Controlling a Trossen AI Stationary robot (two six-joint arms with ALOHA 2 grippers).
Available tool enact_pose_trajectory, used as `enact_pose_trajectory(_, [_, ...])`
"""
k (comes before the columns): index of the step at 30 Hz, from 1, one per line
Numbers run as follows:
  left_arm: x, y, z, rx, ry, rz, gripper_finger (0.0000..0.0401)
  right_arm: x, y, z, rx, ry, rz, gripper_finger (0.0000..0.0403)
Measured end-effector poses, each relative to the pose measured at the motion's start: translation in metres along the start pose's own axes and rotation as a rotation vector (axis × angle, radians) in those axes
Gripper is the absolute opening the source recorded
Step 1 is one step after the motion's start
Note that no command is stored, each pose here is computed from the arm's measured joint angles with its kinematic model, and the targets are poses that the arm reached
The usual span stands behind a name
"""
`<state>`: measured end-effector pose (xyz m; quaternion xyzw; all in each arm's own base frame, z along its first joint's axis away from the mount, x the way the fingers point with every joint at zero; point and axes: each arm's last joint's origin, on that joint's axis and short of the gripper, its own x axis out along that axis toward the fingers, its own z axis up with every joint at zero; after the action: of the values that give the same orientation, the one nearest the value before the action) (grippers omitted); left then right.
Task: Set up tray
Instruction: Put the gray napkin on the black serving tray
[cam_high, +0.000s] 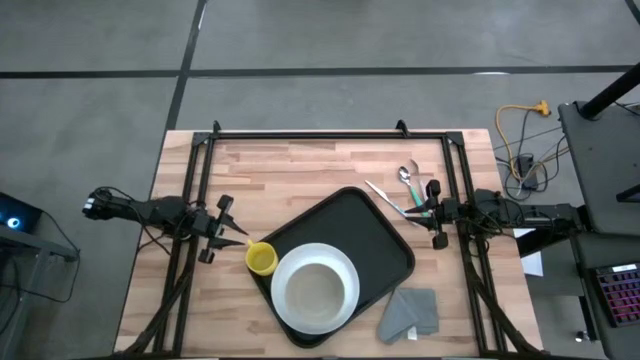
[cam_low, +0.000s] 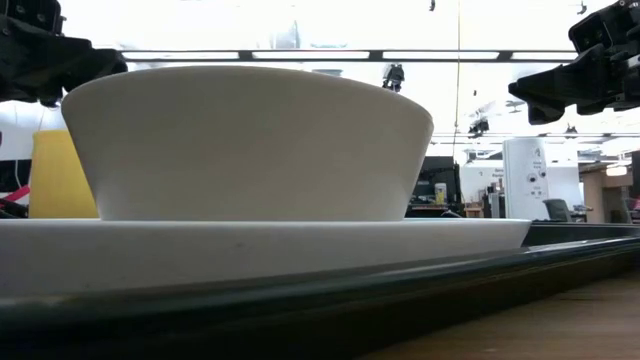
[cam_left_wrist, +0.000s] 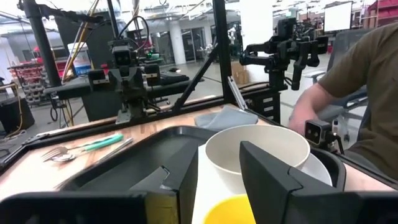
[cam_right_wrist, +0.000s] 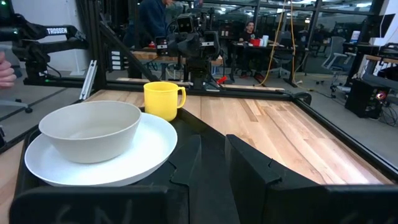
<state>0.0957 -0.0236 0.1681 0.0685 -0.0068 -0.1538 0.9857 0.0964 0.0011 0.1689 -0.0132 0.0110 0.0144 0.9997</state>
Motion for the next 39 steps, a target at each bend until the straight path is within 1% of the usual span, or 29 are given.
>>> enact_pose_trajectory(16, [0.0, -0.0001, 0.0, -0.02, 0.001, -0.002, 0.0104, 0.0, 0.0, 0.0, 0.003, 0.0, 0.001, 0.0068])
enact_pose_trajectory(17, [0.0, -0.0001, 0.0, -0.02, 0.001, -0.002, 0.0104, 0.0, 0.0, 0.0001, 0.031, -0.001, 0.0, 0.0068])
enact_pose_trajectory(19, [0.0, -0.0001, -0.0001, -0.02, 0.002, -0.002, 0.0104, 0.0, -0.0001, 0.0019, 0.127, -0.02, 0.001, 0.0068])
enact_pose_trajectory(20, [0.0, -0.0001, -0.0001, -0.02, 0.002, -0.002, 0.0104, -0.0001, -0.0001, 0.003, 0.15, -0.032, 0.002, 0.0068])
enact_pose_trajectory(21, [0.0, -0.0001, -0.0001, -0.02, 0.002, -0.002, 0.0104, -0.0002, -0.0001, 0.0042, 0.15, -0.044, 0.002, 0.0068])
enact_pose_trajectory(24, [0.0, -0.0001, -0.0001, -0.02, 0.002, -0.002, 0.0104, -0.0004, -0.0002, 0.0081, 0.099, -0.085, 0.002, 0.0068])
enact_pose_trajectory(30, [0.0, -0.0001, -0.0001, -0.02, 0.002, -0.003, 0.0104, -0.0002, -0.0002, 0.0078, -0.006, -0.081, -0.002, 0.0068])
enact_pose_trajectory(39, [0.0, -0.0001, -0.0001, -0.02, 0.002, -0.003, 0.0104, -0.0002, -0.0002, 0.0079, 0.003, -0.081, -0.002, 0.0068])
